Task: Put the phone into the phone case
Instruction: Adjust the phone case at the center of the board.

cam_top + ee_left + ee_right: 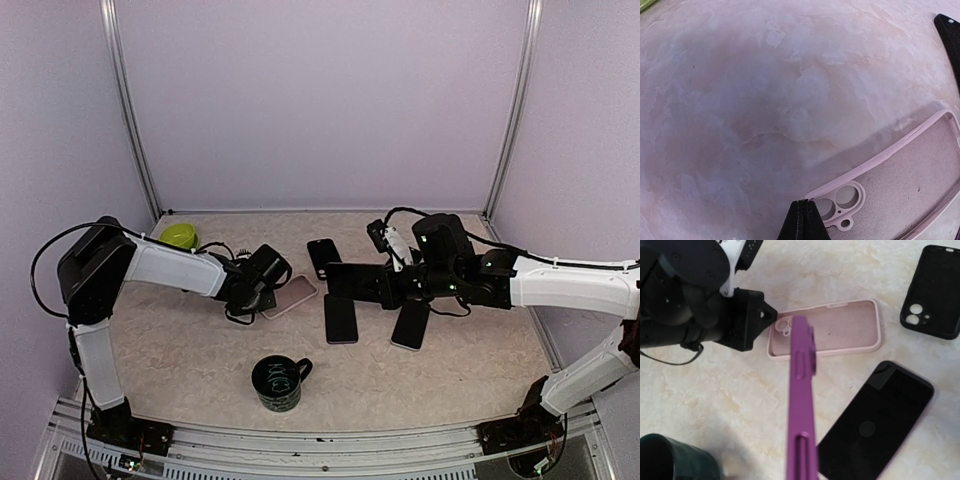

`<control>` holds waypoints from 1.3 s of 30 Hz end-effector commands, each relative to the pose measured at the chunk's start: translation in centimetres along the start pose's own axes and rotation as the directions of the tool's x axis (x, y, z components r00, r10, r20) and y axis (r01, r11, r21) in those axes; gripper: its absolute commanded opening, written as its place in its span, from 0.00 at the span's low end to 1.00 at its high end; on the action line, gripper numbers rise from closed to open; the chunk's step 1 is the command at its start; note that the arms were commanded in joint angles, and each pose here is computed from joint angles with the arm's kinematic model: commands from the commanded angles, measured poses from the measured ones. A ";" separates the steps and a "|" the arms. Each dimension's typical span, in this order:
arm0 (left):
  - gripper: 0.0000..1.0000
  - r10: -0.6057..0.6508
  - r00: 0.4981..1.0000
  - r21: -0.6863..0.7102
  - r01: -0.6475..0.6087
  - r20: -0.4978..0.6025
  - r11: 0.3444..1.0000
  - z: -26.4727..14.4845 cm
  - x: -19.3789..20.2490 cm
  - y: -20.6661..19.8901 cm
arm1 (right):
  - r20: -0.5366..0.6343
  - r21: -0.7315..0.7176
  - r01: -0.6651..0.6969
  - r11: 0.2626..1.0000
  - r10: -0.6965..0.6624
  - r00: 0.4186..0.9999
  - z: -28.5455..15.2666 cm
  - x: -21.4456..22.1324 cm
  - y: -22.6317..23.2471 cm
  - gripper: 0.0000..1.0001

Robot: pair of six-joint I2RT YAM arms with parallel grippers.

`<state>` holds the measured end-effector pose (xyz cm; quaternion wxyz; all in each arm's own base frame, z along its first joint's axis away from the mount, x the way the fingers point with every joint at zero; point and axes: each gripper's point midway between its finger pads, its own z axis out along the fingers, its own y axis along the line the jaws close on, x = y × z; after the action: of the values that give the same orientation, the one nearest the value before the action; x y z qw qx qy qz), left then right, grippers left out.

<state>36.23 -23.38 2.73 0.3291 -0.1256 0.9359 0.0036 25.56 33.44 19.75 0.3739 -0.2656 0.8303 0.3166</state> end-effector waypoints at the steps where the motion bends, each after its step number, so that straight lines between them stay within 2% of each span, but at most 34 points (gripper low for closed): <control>1: 0.00 0.056 0.995 0.019 -0.058 0.086 0.998 -0.7 -2.8 -0.4 | 0.092 -0.006 0.033 0.999 -0.032 0.995 -0.7 -3.2 0.7 0.00; 10: 0.00 0.219 0.963 0.121 -0.239 0.154 0.963 -0.8 -6.4 -1.4 | 0.093 -0.012 0.049 0.999 -0.048 0.994 -0.4 -3.8 0.9 0.00; 16: 0.00 0.275 0.949 0.100 -0.291 0.153 0.951 1.0 -8.3 -0.6 | 0.078 -0.030 0.065 0.997 -0.063 0.995 0.4 -4.3 1.3 0.00; 20: 0.00 0.210 0.971 0.056 -0.217 0.114 0.975 1.3 -8.3 0.7 | 0.041 -0.067 0.084 0.994 -0.081 0.996 1.6 -5.0 1.8 0.01; 25: 0.08 0.079 0.993 0.115 -0.089 0.087 0.989 -0.4 -7.3 1.1 | -0.058 -0.091 0.043 0.995 -0.048 0.997 4.5 -5.8 0.2 0.00; 31: 0.13 -0.012 0.997 0.147 0.001 0.076 0.989 -1.3 -5.8 2.4 | -0.133 -0.138 -0.026 0.990 0.008 0.991 8.0 -7.1 -1.4 0.00; 39: 0.25 -0.087 0.996 0.236 0.077 0.035 0.969 -1.9 -4.4 2.1 | -0.253 -0.148 -0.114 0.982 0.074 0.965 12.6 -7.1 -3.7 0.00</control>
<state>38.16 -19.32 6.02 0.3579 -0.1058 0.9253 -0.0670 37.16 40.64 17.26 0.2642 -0.2881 0.8573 0.3350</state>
